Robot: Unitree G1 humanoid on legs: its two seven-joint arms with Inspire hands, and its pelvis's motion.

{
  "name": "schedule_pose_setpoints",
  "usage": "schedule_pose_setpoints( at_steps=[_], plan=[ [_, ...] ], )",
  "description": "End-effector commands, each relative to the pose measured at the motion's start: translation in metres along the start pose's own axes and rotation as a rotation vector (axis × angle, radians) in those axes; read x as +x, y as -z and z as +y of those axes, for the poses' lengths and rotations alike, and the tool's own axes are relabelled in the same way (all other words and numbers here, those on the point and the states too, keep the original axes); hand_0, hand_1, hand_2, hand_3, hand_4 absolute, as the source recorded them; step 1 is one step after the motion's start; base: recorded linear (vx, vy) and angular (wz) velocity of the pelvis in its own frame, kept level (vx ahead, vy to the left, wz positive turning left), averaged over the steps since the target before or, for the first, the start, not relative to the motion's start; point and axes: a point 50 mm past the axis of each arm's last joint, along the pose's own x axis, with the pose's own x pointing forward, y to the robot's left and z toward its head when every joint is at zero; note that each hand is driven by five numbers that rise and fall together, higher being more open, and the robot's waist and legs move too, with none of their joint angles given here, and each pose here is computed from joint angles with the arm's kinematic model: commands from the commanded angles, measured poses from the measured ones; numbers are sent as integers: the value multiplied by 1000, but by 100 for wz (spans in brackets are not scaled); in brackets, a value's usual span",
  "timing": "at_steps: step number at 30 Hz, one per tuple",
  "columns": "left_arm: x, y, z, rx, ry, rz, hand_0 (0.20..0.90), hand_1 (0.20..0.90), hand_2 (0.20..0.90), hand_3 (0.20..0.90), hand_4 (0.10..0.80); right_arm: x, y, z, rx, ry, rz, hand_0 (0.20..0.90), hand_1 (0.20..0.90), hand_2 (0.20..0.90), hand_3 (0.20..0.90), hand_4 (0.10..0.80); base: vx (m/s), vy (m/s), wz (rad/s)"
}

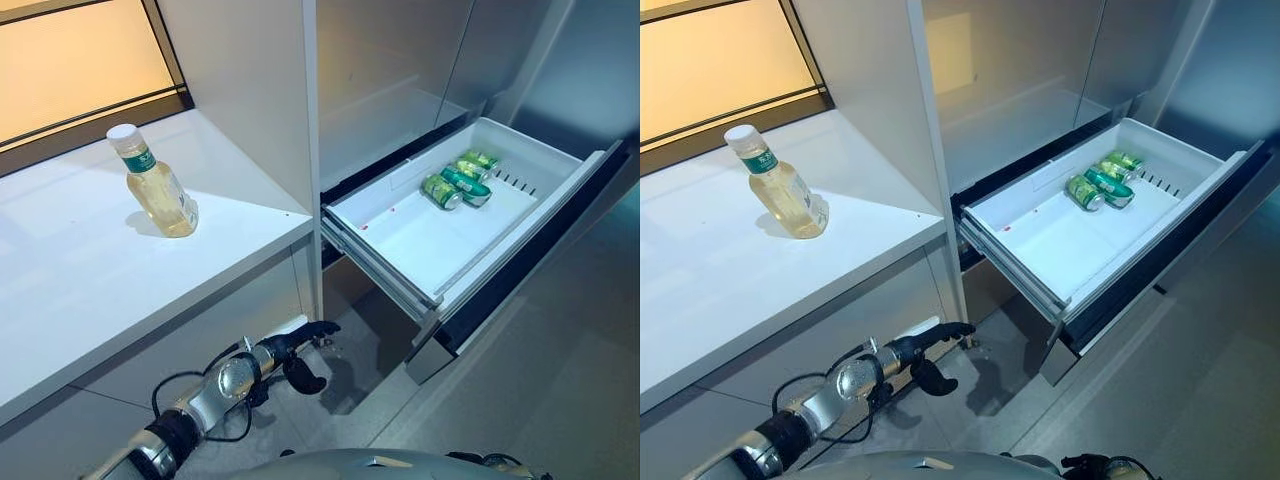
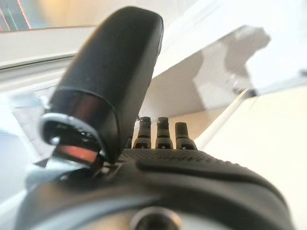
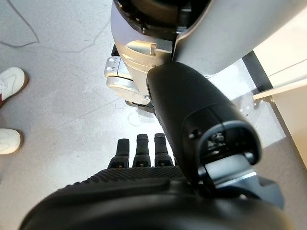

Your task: Put drinks into fridge and close the fridge

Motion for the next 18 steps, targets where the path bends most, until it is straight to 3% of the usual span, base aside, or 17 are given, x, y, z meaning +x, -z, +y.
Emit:
schedule_pose_setpoints(
  at_steps=[1, 6, 11, 18],
  plan=[
    [13, -68, 37, 139, -35, -340, 900, 900, 900, 900, 800, 2, -13, 13, -28, -54, -40, 900, 900, 900, 900, 800, -2, -15, 7],
    [-5, -83, 39, 110, -42, -485, 900, 900, 900, 900, 800, 3, -15, 17, -11, -47, -58, 900, 900, 900, 900, 800, -33, -4, 6],
    [-42, -118, 69, 100, -37, -662, 900, 900, 900, 900, 800, 3, -10, 19, 33, -37, -67, 900, 900, 900, 900, 800, -24, -8, 16],
    [-71, -149, 90, 61, -6, -815, 900, 900, 900, 900, 800, 3, -4, 22, 63, -39, -74, 900, 900, 900, 900, 800, 4, -25, 11]
  ],
)
